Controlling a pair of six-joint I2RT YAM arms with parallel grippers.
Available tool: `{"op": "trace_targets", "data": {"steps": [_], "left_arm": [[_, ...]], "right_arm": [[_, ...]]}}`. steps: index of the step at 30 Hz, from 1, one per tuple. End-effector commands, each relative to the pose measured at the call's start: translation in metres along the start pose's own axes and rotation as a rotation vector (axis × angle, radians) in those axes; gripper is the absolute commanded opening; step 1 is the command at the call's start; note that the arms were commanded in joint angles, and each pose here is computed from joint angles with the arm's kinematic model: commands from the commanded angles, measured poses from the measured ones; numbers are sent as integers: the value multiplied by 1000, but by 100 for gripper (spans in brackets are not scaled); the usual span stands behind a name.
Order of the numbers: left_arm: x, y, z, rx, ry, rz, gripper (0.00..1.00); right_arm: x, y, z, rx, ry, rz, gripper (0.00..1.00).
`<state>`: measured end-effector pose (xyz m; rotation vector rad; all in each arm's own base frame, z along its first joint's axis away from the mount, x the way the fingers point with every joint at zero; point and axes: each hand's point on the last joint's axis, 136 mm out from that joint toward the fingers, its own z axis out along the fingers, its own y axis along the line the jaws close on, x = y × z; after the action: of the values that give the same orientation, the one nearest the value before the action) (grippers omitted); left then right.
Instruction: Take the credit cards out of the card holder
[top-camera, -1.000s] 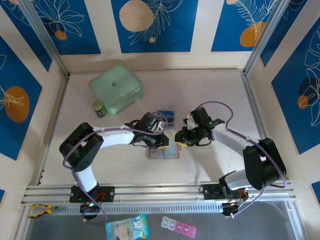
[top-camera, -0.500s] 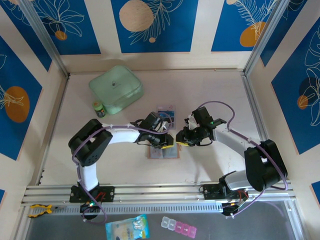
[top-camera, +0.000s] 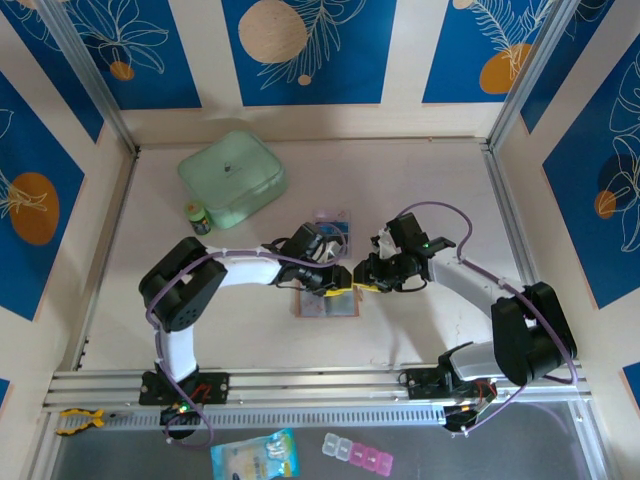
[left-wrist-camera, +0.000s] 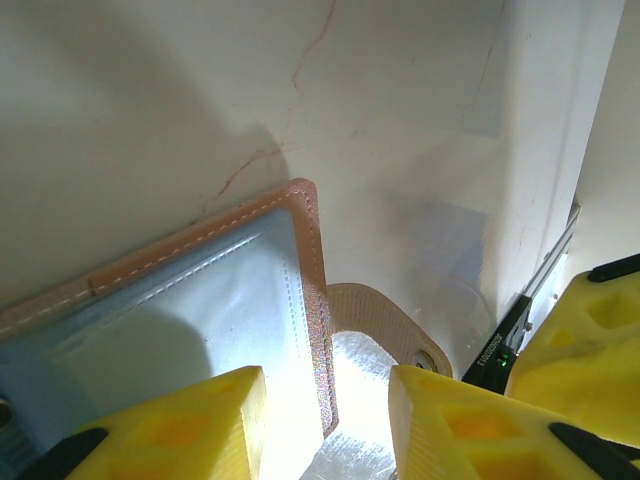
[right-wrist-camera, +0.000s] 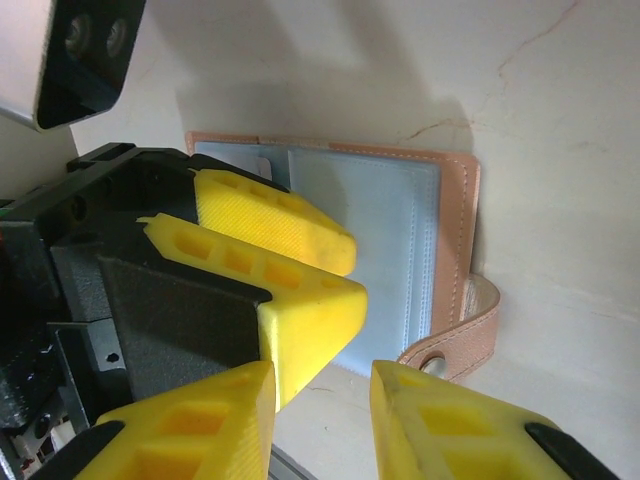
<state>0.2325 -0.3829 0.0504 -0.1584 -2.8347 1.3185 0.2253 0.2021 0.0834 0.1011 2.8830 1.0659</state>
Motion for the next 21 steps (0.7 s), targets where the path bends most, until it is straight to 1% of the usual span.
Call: {"op": "trace_targets", "data": {"steps": [1, 5, 10, 13, 21], "left_arm": [[-15, -21, -21, 32, -71, 54, 36], [-19, -14, -38, 4, -101, 52, 31], [-18, 5, -54, -41, -122, 29, 24], [-14, 16, -60, -53, -125, 8, 19], [1, 46, -70, -115, -132, -41, 10]], "right_arm": [[-1, 7, -8, -15, -12, -13, 31], [-1, 11, -6, -33, -6, -12, 30], [1, 17, 1, -46, 13, -20, 26], [3, 24, 8, -52, 35, -32, 25], [10, 45, 34, -48, 100, -79, 23]]}}
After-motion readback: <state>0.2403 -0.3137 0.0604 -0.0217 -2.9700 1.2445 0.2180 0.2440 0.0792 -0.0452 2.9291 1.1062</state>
